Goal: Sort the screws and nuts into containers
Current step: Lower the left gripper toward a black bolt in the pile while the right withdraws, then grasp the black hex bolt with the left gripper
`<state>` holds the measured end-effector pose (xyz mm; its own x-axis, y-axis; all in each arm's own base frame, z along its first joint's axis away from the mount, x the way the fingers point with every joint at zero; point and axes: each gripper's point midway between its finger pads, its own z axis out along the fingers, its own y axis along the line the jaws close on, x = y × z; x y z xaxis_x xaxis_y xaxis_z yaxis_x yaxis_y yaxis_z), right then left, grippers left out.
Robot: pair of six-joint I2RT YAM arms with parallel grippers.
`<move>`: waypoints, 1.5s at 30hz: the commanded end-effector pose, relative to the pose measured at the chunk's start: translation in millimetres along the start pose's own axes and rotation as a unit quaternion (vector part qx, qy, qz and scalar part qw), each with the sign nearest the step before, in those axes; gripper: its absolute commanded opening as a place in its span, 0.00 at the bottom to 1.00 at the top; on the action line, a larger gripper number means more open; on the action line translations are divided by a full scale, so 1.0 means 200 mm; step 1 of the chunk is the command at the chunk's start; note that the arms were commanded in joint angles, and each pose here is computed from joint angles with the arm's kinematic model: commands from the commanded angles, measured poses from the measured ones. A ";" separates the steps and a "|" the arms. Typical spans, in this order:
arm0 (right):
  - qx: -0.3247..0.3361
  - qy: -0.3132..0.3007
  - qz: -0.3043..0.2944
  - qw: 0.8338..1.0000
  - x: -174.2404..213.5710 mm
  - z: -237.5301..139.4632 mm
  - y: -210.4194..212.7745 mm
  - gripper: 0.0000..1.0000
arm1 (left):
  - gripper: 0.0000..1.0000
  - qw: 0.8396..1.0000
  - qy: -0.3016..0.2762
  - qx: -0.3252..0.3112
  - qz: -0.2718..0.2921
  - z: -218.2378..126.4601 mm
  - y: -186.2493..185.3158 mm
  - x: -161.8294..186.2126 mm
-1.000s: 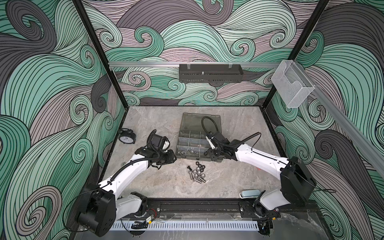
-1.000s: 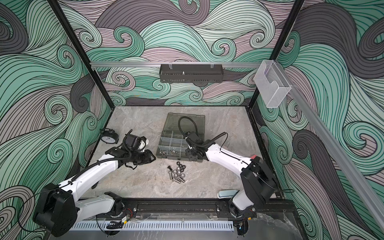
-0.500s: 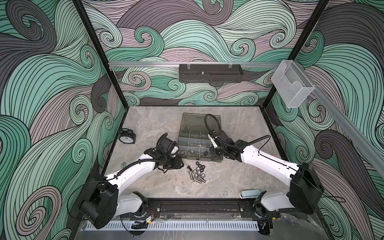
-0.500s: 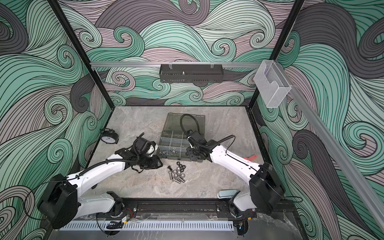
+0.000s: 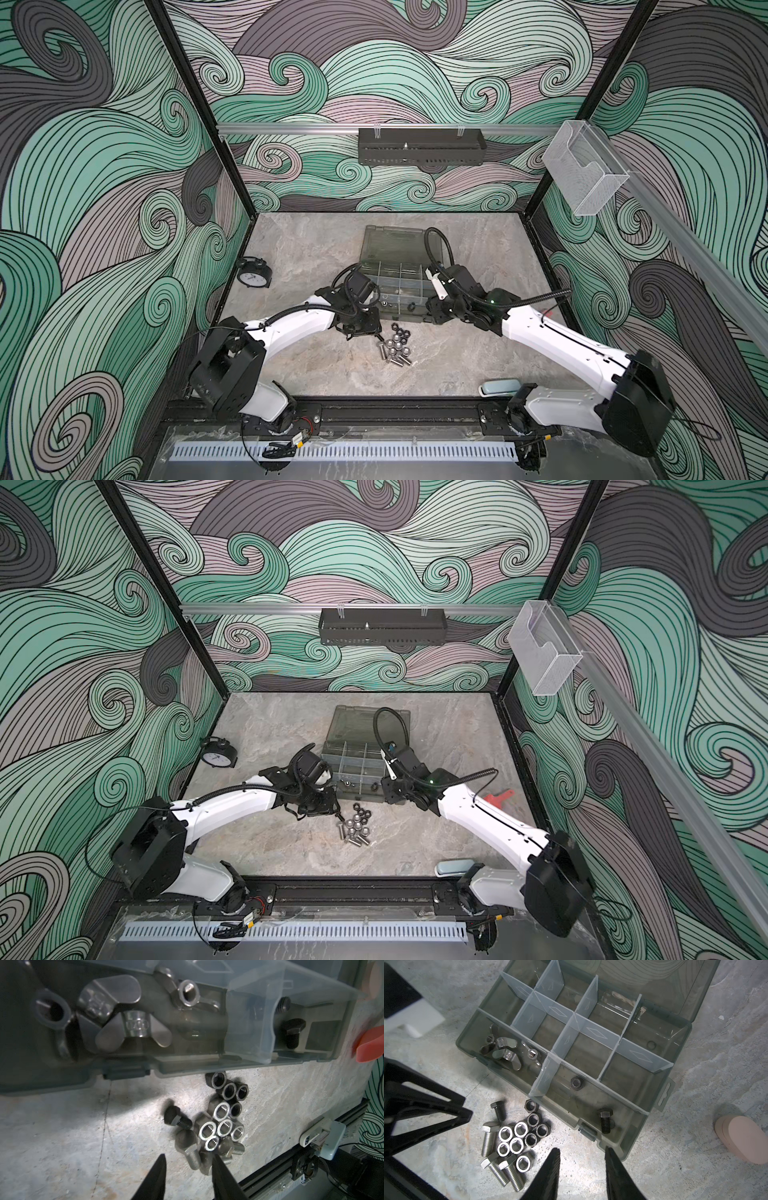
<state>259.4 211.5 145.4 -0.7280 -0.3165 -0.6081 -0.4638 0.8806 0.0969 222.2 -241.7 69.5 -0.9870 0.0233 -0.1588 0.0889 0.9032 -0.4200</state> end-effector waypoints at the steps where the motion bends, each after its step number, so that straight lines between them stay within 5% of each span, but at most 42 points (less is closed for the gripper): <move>1: -0.013 -0.036 0.004 0.999 -0.04 -0.06 0.01 0.39 | 0.40 0.999 -0.019 -0.022 -0.016 0.01 -0.02 -0.04; 11: -0.014 -0.040 -0.002 0.999 0.06 -0.14 -0.02 0.41 | 0.40 0.997 -0.015 -0.070 -0.023 0.14 -0.02 0.07; 34: -0.006 -0.018 0.001 1.000 0.12 -0.11 -0.06 0.43 | 0.39 0.989 -0.014 -0.143 -0.013 0.28 0.04 -0.02; 45: 0.004 -0.022 0.002 1.000 0.08 -0.11 -0.09 0.43 | 0.19 0.987 -0.002 -0.162 0.006 0.29 0.08 0.01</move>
<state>239.9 181.8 140.6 -0.7168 -0.2985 -0.6302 -0.4559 0.8844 0.0996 233.8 -261.3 15.8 -0.9835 0.0085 -0.1806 0.0393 0.9851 -0.1675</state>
